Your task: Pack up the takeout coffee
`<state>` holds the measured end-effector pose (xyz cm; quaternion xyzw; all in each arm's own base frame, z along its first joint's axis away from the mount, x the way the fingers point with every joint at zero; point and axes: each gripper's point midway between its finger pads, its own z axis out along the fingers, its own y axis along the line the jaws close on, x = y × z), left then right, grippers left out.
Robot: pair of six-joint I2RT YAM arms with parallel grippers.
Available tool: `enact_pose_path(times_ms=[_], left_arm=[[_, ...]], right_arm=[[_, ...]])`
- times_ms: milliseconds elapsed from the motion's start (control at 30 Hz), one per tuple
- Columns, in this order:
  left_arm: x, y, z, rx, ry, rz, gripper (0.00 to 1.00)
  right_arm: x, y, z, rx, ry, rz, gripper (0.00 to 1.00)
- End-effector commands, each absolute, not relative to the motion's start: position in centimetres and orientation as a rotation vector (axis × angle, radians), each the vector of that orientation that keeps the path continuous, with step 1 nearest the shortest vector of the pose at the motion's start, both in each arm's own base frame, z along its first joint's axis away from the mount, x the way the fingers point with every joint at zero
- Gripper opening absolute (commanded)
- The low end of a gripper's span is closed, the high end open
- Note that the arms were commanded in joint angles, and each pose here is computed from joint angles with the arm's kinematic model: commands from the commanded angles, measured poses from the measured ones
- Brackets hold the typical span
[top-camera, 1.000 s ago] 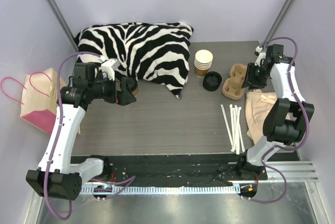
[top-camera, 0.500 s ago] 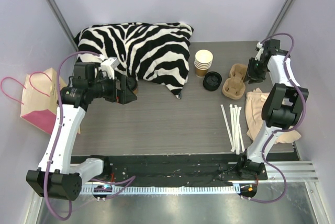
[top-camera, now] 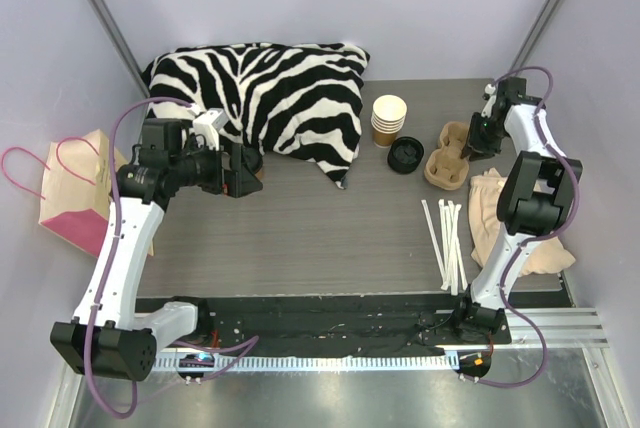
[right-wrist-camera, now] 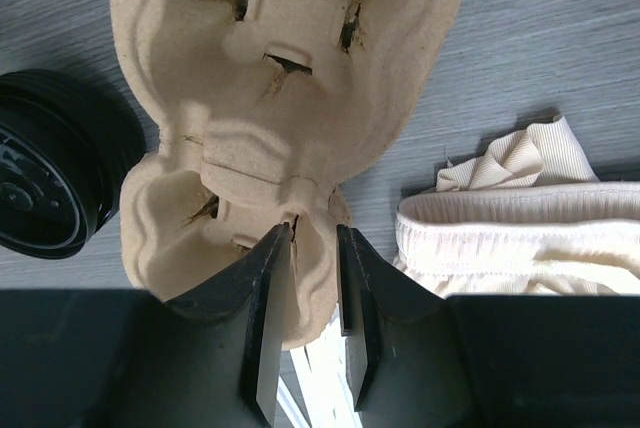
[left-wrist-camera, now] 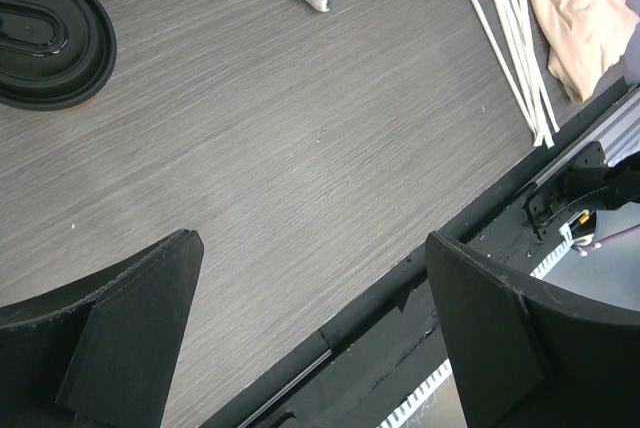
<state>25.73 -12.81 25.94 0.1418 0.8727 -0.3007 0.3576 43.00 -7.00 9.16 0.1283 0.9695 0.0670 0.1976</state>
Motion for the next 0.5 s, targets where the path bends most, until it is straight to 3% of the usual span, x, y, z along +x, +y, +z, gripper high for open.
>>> enact_pose_path(times_ms=[0, 467], left_arm=[[26.2, -13.3, 27.1, 0.387, 2.204, -0.8, 1.0], [26.5, -13.5, 26.9, 0.384, 2.219, -0.821, 1.0]], right_arm=[[44.3, -7.5, 9.9, 0.338, 2.672, 0.139, 0.33], [44.4, -7.5, 8.9, 0.328, 2.69, 0.137, 0.31]])
